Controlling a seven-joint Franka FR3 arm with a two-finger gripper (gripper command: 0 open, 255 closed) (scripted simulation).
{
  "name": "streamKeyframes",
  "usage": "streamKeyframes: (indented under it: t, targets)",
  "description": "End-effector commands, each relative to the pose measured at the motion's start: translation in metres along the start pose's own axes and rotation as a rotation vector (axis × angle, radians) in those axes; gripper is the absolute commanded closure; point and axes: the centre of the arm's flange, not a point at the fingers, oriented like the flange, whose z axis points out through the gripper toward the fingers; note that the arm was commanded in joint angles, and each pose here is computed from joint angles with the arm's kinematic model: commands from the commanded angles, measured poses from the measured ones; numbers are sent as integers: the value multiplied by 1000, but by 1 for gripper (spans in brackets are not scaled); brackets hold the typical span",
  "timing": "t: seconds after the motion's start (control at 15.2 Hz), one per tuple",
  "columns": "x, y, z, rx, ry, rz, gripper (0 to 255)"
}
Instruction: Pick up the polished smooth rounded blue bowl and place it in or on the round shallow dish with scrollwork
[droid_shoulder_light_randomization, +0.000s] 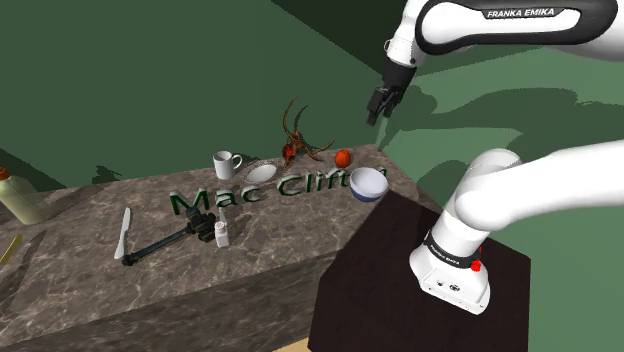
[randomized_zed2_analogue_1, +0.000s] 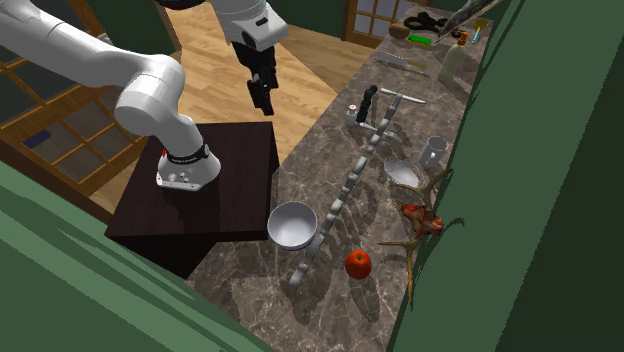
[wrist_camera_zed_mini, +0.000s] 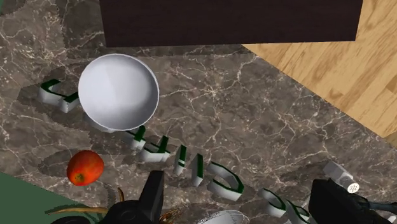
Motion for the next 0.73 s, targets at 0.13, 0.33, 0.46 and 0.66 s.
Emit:
streamKeyframes:
  t: [0.13,0.33,0.46,0.66]
  targets:
    - [0,36,38,7,6,-1,0]
    - [-1,62,69,12,9,0,0]
    - [-2,79,89,16,11,0,0]
    - [-3,105,120,21,15,0,0]
